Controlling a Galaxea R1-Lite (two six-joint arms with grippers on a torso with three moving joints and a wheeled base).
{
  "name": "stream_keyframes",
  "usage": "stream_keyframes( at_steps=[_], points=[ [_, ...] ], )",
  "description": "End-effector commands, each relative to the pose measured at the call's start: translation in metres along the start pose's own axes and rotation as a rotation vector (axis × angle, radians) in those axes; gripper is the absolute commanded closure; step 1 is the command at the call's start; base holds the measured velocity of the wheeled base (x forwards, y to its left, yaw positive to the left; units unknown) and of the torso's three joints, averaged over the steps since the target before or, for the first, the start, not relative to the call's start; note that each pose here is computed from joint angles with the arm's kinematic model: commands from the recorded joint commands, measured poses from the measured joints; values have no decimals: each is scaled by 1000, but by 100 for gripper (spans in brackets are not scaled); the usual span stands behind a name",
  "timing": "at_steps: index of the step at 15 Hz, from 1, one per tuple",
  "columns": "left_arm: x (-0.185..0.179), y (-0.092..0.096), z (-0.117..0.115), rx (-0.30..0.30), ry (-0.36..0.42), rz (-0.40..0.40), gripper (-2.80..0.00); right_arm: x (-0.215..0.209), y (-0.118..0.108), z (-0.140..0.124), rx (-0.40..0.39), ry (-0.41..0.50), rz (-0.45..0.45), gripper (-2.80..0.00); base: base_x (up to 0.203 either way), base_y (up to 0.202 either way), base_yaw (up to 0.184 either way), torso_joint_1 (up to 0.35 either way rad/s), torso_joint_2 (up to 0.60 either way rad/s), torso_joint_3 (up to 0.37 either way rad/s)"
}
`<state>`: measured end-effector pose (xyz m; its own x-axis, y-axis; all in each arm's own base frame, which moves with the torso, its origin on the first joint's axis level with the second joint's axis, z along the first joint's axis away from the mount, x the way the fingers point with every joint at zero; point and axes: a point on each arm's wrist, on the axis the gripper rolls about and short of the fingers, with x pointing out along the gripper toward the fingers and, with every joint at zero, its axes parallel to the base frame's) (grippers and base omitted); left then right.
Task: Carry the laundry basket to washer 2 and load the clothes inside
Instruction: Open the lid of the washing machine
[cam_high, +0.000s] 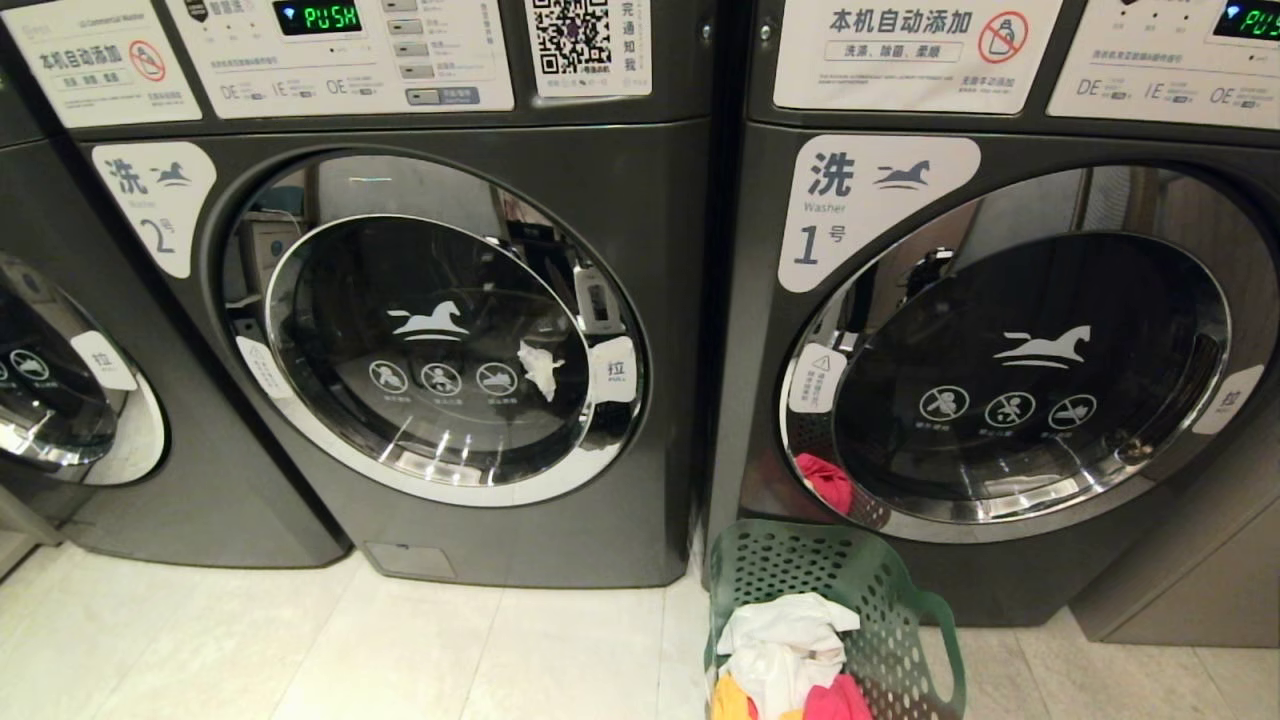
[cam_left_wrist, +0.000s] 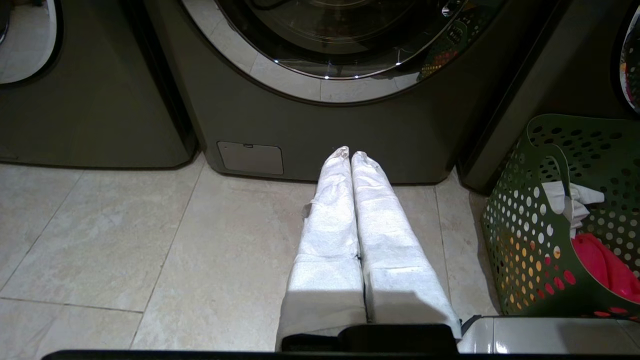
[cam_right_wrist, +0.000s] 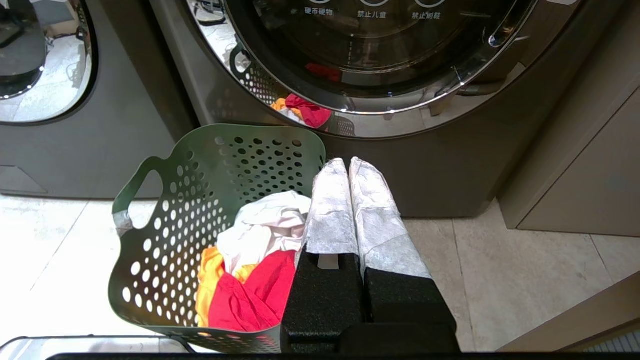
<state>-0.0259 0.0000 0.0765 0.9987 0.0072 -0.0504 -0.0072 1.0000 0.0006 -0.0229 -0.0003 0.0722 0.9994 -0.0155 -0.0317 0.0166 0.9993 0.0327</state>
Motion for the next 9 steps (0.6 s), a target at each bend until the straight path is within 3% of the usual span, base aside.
stream_keyframes(
  at_steps=[1, 9],
  points=[
    [0, 0, 0, 0, 0, 2, 0, 1, 0, -2, 0, 10, 0, 0, 0, 0, 0, 0, 0, 0],
    [0, 0, 0, 0, 0, 0, 0, 1, 0, -2, 0, 10, 0, 0, 1, 1, -13, -1, 0, 0]
  ],
)
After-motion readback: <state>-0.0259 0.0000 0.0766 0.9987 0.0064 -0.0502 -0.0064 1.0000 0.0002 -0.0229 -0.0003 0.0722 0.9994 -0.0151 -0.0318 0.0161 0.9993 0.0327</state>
